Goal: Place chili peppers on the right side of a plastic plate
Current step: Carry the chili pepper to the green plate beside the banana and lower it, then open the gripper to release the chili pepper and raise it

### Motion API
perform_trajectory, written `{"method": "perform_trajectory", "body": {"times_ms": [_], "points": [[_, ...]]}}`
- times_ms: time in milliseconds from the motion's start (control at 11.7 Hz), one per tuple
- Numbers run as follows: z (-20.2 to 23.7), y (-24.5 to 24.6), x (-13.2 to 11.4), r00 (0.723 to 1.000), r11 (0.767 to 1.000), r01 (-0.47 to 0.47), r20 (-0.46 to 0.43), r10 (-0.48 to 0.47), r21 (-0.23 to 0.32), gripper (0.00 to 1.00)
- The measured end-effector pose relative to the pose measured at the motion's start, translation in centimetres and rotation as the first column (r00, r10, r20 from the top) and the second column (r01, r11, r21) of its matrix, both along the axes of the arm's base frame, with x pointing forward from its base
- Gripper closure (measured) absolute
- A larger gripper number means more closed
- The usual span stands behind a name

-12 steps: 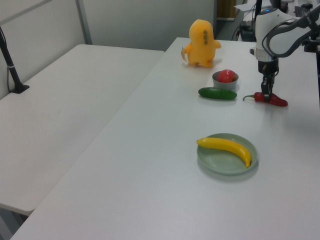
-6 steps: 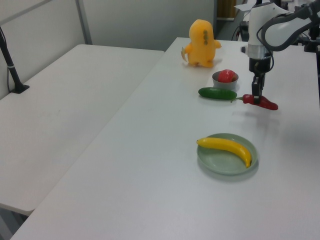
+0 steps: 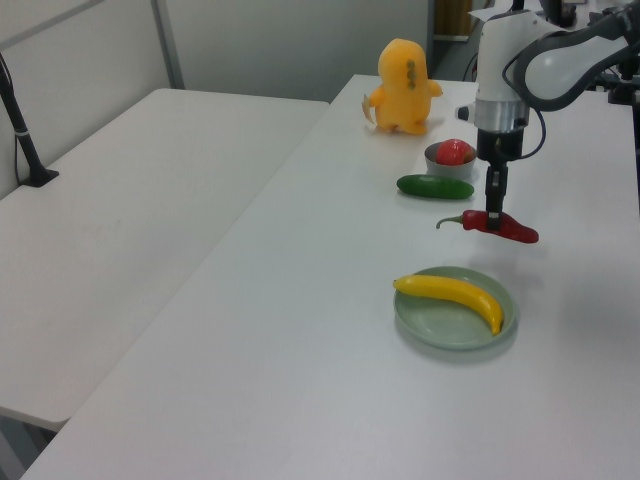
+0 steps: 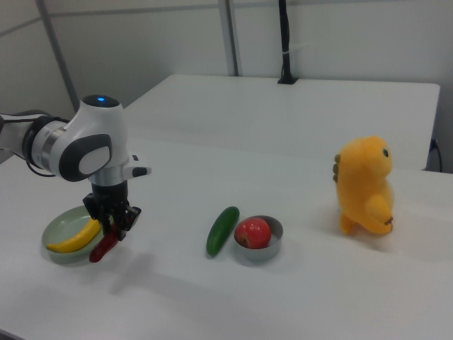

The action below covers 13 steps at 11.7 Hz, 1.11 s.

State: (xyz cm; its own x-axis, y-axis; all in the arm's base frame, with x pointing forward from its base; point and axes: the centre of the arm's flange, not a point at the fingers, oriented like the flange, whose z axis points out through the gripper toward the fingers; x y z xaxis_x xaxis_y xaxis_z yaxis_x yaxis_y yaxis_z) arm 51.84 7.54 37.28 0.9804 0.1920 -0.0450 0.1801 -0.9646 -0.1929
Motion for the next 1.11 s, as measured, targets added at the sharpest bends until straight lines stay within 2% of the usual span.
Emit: {"method": "perform_trajectory", "body": {"times_ms": [171, 600, 686, 857, 1028, 1114], "points": [[-0.8, 1.9, 0.4, 0.999, 1.000, -0.028, 0.030, 0.028, 0.001, 0.61], [-4.1, 2.2, 1.3, 1.000, 1.000, -0.024, 0.020, 0.023, 0.005, 0.61], [-3.8, 2.3, 1.5, 0.999, 1.000, -0.025, 0.027, 0.025, 0.006, 0.56], [-3.3, 2.6, 1.9, 0.999, 1.000, -0.029, 0.039, 0.029, 0.009, 0.28], [-2.9, 3.2, 2.0, 0.998, 0.999, -0.038, 0.048, 0.037, 0.011, 0.21], [-2.7, 3.6, 2.1, 0.998, 0.999, -0.031, 0.049, 0.030, 0.012, 0.07]]}}
